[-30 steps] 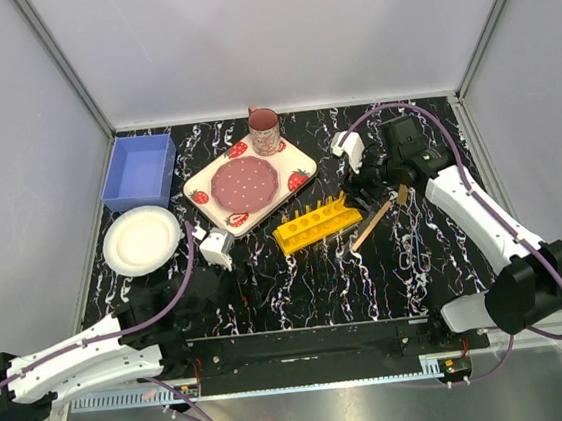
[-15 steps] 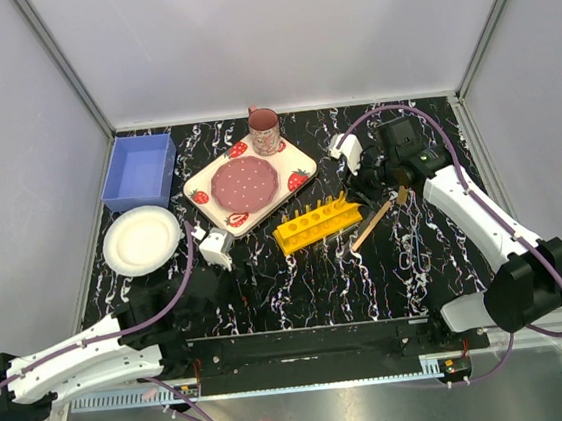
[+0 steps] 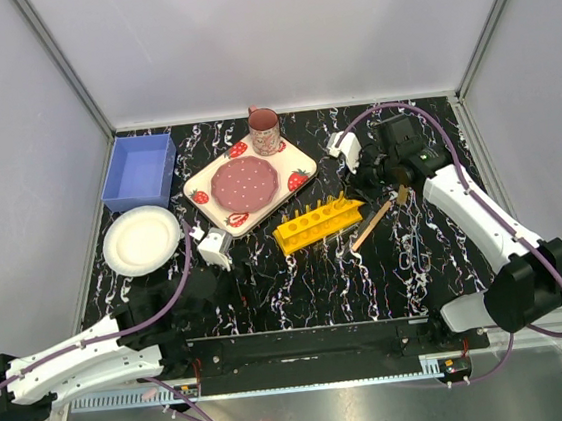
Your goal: Organize the chemistry lab equipment
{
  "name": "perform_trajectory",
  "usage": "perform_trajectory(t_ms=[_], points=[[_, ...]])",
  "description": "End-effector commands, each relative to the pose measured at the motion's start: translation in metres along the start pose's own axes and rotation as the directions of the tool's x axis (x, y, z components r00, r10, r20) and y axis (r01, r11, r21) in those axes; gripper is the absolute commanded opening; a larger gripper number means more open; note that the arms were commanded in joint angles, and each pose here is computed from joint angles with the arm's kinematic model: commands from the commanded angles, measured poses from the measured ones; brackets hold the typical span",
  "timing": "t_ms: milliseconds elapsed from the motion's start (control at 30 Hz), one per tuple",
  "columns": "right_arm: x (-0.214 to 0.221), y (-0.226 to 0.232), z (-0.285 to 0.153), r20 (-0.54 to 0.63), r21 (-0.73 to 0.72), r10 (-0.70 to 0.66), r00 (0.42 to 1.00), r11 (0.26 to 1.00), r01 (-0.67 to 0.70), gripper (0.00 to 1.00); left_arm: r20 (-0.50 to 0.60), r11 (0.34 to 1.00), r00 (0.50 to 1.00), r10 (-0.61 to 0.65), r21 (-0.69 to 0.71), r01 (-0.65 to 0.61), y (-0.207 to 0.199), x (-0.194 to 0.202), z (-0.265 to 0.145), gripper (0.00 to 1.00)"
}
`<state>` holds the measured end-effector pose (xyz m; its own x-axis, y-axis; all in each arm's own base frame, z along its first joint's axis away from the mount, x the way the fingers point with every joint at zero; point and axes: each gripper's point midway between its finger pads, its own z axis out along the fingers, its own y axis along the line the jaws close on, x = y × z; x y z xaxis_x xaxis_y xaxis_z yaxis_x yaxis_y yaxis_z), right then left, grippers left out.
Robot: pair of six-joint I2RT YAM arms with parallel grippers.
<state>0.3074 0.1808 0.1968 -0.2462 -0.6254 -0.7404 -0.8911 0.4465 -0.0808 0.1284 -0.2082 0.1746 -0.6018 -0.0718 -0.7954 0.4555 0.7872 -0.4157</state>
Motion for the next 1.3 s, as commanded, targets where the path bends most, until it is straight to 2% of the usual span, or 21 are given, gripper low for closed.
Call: perform_trajectory(t_ms=[0,233,333,433,467,567,600,700,733,800,833,900,933,1067,1267], points=[[-0.031,-0.008,-0.009,0.074,0.034,-0.066,0.995,0.997,0.063,0.33,0.032,0.999,0.999,-0.026,0.025,0.025,-0.005,-0.008,-0.001,0.99],[-0.033,-0.005,-0.006,0.068,0.025,-0.073,0.995,0.997,0.071,0.30,0.033,0.999,0.999,-0.028,0.024,0.027,-0.005,-0.007,-0.001,0.99],[-0.034,-0.004,-0.008,0.059,0.020,-0.067,0.996,0.998,0.066,0.32,0.032,0.999,0.999,-0.031,0.025,0.030,-0.004,-0.006,-0.001,0.99],[-0.037,0.000,-0.015,0.060,0.010,-0.069,0.996,0.998,0.068,0.46,0.034,0.999,0.999,-0.033,0.025,0.032,-0.003,-0.006,-0.002,0.99],[-0.038,0.002,-0.018,0.066,0.007,-0.075,0.995,0.997,0.074,0.54,0.036,0.999,0.999,-0.036,0.027,0.035,-0.003,-0.006,-0.003,0.99],[-0.037,0.009,-0.025,0.077,-0.007,-0.119,0.990,0.993,0.119,0.66,0.038,0.999,0.999,-0.039,0.026,0.038,-0.001,-0.006,-0.003,0.99],[-0.031,0.013,-0.024,0.063,-0.022,-0.134,0.989,0.991,0.135,0.73,0.039,0.999,0.998,-0.041,0.030,0.039,-0.002,-0.006,-0.004,0.99],[-0.020,0.013,-0.027,0.054,-0.041,-0.235,0.970,0.971,0.237,0.80,0.039,0.999,0.998,-0.041,0.028,0.040,-0.002,-0.006,-0.005,0.99],[-0.025,0.018,-0.031,0.106,-0.067,-0.329,0.938,0.939,0.337,0.83,0.039,0.999,0.998,-0.039,0.028,0.038,-0.002,-0.006,-0.005,0.99],[-0.022,0.021,-0.036,0.141,-0.084,-0.415,0.899,0.900,0.428,0.86,0.037,0.999,0.999,-0.037,0.026,0.036,-0.001,-0.006,-0.006,0.99],[-0.023,0.019,-0.038,0.160,-0.074,-0.494,0.855,0.858,0.509,0.88,0.039,0.999,0.999,-0.039,0.028,0.037,-0.001,-0.007,-0.007,0.99],[-0.018,0.023,-0.042,0.154,-0.127,-0.536,0.830,0.822,0.555,0.89,0.042,0.999,0.998,-0.041,0.024,0.040,0.001,-0.007,-0.007,0.99],[-0.013,0.020,-0.036,0.150,-0.156,-0.586,0.797,0.782,0.604,0.89,0.043,0.999,0.998,-0.043,0.027,0.042,0.000,-0.007,-0.008,0.99],[-0.012,0.018,-0.031,0.151,-0.220,-0.618,0.772,0.740,0.636,0.88,0.048,0.999,0.998,-0.046,0.026,0.045,0.001,-0.008,-0.009,0.99],[-0.005,0.013,-0.015,0.148,-0.283,-0.599,0.787,0.737,0.614,0.84,0.044,0.999,0.998,-0.046,0.023,0.045,0.002,-0.006,-0.008,0.99]])
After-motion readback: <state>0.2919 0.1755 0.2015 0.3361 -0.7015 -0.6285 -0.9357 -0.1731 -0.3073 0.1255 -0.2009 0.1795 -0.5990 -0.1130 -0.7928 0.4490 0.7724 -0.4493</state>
